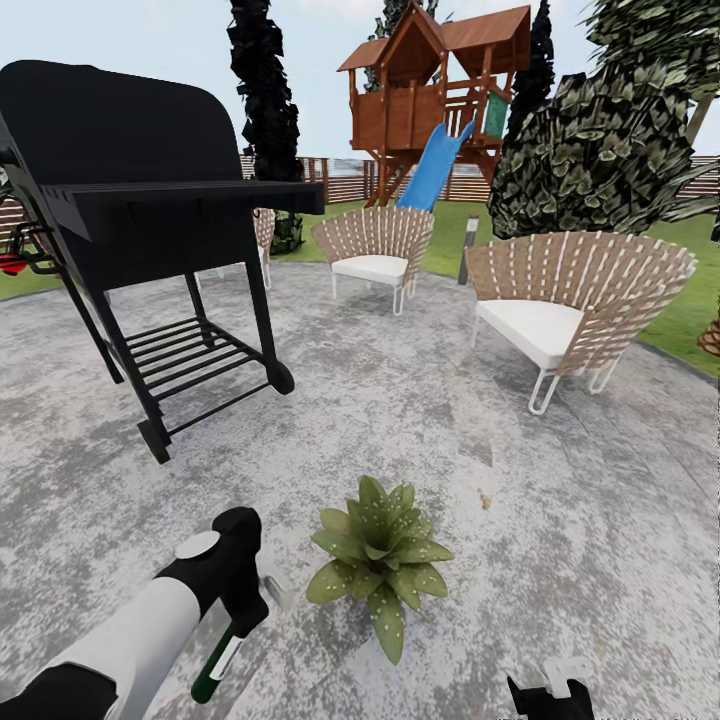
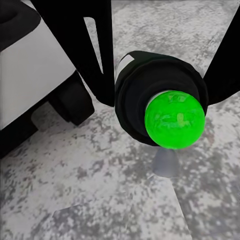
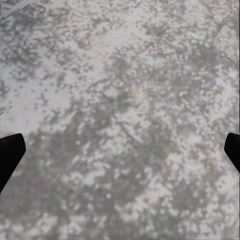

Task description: Pick up the pesticide atomizer in the garden and spray insectifuge to fully cover both potted plants in the garden.

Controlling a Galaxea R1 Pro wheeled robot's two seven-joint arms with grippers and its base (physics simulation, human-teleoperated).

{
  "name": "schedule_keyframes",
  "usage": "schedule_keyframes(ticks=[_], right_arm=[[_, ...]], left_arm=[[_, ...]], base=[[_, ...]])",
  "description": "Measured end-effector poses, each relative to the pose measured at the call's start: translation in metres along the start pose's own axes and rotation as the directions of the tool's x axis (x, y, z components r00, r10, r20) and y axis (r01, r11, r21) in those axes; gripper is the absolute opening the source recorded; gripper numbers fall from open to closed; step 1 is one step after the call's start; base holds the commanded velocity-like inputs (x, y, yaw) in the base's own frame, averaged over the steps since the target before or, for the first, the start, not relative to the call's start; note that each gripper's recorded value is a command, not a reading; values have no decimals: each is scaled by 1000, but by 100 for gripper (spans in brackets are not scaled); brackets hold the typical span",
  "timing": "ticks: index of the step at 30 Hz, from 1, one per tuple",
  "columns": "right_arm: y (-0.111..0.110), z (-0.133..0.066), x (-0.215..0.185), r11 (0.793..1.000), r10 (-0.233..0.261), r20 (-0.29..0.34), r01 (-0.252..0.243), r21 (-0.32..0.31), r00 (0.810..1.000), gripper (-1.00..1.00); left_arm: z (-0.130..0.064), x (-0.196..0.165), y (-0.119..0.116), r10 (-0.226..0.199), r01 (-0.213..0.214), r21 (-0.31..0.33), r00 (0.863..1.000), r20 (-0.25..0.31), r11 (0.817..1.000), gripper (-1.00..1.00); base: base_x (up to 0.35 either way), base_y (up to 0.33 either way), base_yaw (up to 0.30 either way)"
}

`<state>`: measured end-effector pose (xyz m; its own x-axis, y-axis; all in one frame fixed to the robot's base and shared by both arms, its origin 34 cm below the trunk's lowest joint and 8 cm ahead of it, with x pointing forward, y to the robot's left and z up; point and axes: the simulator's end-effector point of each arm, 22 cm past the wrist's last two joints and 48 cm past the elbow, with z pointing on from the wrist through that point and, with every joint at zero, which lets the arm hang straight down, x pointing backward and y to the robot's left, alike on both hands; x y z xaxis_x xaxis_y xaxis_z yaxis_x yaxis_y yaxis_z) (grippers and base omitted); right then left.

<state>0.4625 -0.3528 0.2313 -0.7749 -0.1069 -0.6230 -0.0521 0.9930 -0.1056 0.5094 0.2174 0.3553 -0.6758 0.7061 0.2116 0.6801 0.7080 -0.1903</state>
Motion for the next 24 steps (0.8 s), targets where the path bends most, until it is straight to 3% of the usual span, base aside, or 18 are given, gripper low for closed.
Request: schedule_keyframes(ticks=[5, 12, 18, 24], right_arm=[[0, 0, 0, 1000, 0, 0, 0, 0, 1000, 100], [1, 0, 0, 1000, 1, -1, -1, -1, 1000, 100], [1, 0, 0, 1000, 0, -1, 0, -2, 1000, 100], [-2, 0, 0, 1000, -4, 1, 4, 2, 1000, 100]], left_arm=[[2, 13, 18, -30, 30, -27, 999, -10, 999, -100], [2, 13, 19, -31, 31, -35, 999, -9, 999, -100], [-1, 8, 17, -26, 26, -36, 1000, 2, 999, -100], [-7, -1, 17, -15, 16, -45, 1000, 18, 999, -100]], base=[[0, 0, -244], [-37, 27, -170], [-140, 240, -6], [152, 270, 0]])
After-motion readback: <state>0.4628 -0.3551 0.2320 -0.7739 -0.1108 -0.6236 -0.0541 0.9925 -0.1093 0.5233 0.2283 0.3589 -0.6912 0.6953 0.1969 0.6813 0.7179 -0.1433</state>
